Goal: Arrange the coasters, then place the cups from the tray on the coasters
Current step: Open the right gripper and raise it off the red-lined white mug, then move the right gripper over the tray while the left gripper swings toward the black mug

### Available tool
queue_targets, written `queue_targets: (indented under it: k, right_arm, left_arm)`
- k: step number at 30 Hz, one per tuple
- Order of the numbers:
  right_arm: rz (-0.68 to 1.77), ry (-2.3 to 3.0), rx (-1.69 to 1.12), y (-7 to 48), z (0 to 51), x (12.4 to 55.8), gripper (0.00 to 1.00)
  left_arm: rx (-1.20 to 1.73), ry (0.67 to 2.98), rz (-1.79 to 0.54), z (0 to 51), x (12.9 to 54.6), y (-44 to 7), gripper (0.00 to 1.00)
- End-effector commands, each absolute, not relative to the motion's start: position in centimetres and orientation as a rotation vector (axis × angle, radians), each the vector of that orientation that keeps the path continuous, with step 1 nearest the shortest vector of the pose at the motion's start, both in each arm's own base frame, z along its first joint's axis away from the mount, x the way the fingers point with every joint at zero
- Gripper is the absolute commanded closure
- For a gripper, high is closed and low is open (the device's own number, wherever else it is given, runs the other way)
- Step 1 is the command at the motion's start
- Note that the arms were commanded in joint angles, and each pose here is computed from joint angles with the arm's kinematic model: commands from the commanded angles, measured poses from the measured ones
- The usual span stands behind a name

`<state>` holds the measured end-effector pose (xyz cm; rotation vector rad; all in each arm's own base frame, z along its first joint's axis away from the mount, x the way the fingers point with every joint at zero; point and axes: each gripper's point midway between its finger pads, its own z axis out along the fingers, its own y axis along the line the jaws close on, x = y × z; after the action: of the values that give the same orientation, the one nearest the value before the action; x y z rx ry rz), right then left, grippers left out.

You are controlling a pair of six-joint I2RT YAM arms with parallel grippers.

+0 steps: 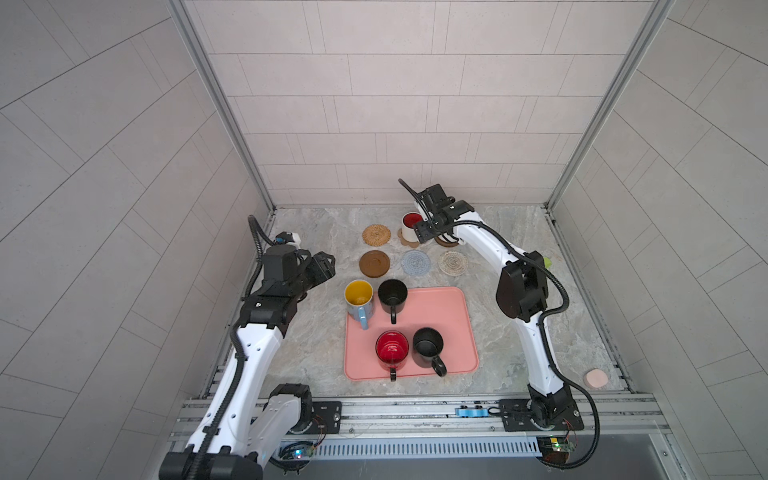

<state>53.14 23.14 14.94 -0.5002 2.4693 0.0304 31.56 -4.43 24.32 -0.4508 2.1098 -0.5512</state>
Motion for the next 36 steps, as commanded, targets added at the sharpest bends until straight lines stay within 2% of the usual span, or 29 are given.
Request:
queue_targets:
  k: [1,17,36]
  right_arm:
    - [0.008,2.427,-0.389,22.9,19.2,51.8,0.23]
    - [0.002,2.541,-0.189,24.4,20.2,42.5,0.24]
    - [0.1,2.636,-0.126,29.6,19.3,31.7,0.28]
  left_arm:
    - [-0.446,2.088,-0.553,25.3,31.2,-4.3,0.3]
    - [-0.453,2.085,-0.544,25.3,30.1,-4.1,0.3]
    - [-0.46,2.102,-0.54,24.7,29.4,-4.1,0.3]
